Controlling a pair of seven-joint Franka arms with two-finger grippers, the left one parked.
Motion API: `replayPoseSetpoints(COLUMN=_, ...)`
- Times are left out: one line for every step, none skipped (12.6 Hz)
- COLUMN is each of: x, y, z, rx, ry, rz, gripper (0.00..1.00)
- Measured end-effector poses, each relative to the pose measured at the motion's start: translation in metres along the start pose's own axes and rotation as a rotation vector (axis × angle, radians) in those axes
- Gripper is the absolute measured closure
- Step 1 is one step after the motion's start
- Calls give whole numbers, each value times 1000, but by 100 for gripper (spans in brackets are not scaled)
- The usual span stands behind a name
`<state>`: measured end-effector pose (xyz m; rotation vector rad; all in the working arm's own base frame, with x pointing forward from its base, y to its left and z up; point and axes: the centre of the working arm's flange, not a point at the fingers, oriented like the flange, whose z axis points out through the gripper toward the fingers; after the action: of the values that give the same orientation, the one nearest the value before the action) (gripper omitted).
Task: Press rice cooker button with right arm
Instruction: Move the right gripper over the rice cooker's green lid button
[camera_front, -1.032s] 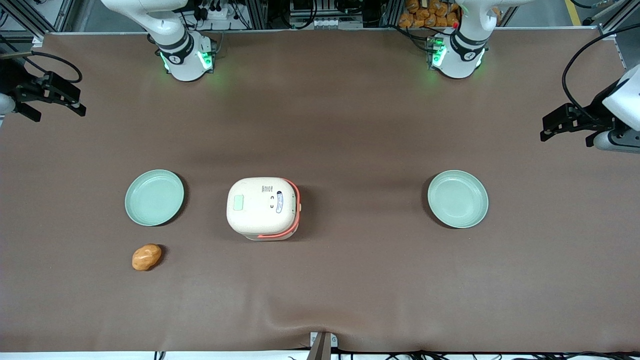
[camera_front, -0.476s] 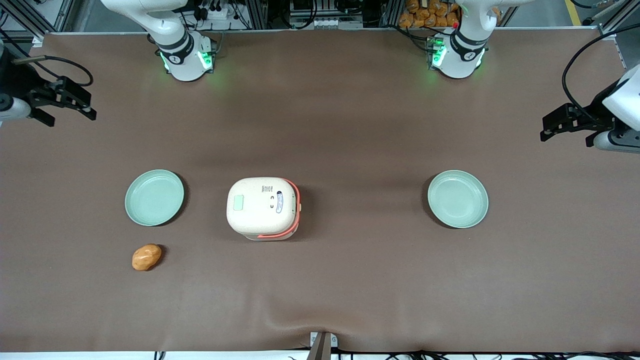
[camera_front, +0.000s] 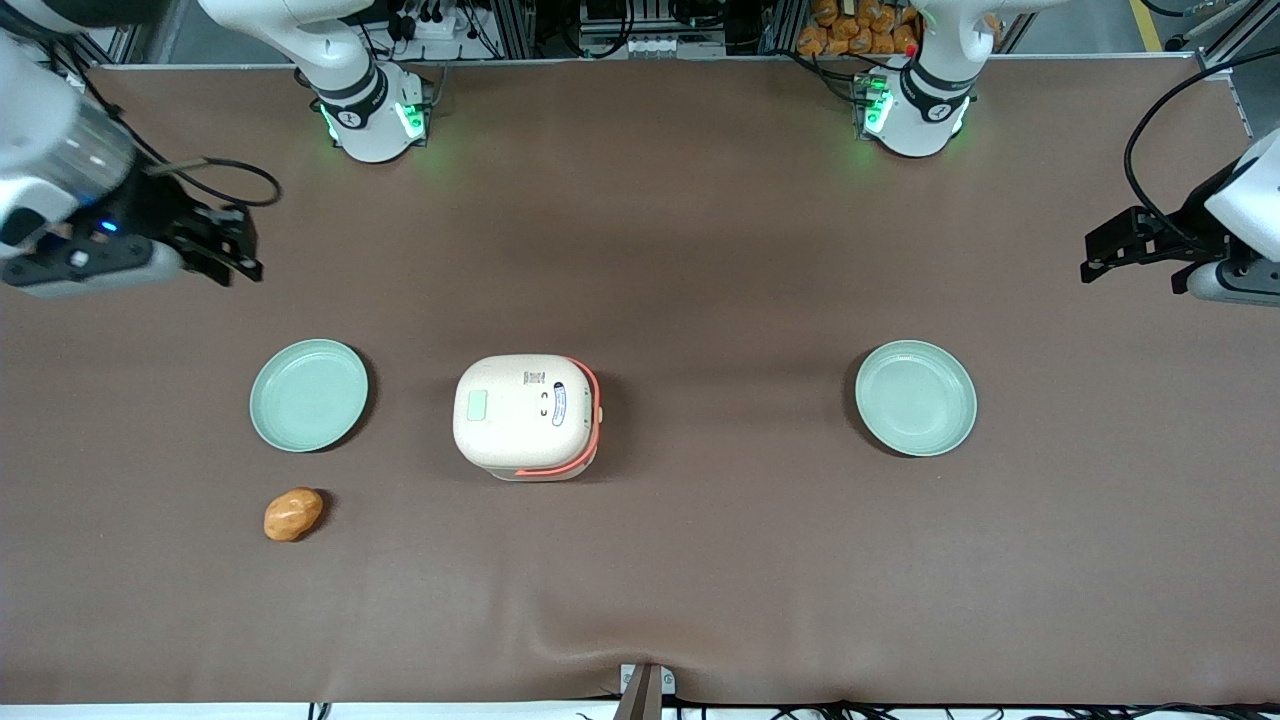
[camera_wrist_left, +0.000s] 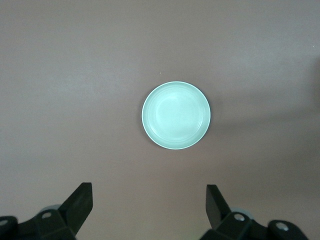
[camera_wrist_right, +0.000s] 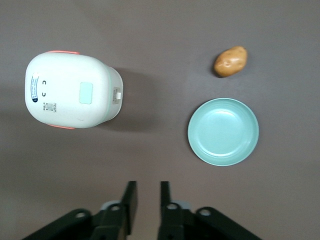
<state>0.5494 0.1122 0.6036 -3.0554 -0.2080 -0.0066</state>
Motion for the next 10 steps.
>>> replayPoseSetpoints(x=6, y=-8, z=10, rx=-1, ry=-4, rz=-9, gripper=92)
replayPoseSetpoints(x=11, y=-16, z=19, rx=-2, ry=-8, rz=-15, gripper=99)
replayPoseSetpoints(x=15, y=-25, z=27, rx=-3, ry=-11, rz=-15, gripper=99)
replayPoseSetpoints(x=19, y=-35, z=35, rx=-4, ry=-11, rz=-11, gripper=99)
replayPoseSetpoints(x=23, y=-45, z=44, rx=-5, ry=-13, rz=-9, gripper=99)
replayPoseSetpoints(x=27, y=-55, z=55, rx=-6, ry=-18, rz=-11, gripper=99)
replayPoseSetpoints(x=32, y=-66, z=67, rx=-8, ry=-19, rz=0, gripper=99)
replayPoseSetpoints(x=37, y=-76, z=79, rx=-10, ry=-18, rz=13, gripper=99)
replayPoseSetpoints(x=41, y=-86, z=90, rx=-11, ry=-17, rz=16, gripper=99)
replayPoseSetpoints(x=44, y=-96, z=101, rx=-12, ry=-16, rz=14, gripper=99)
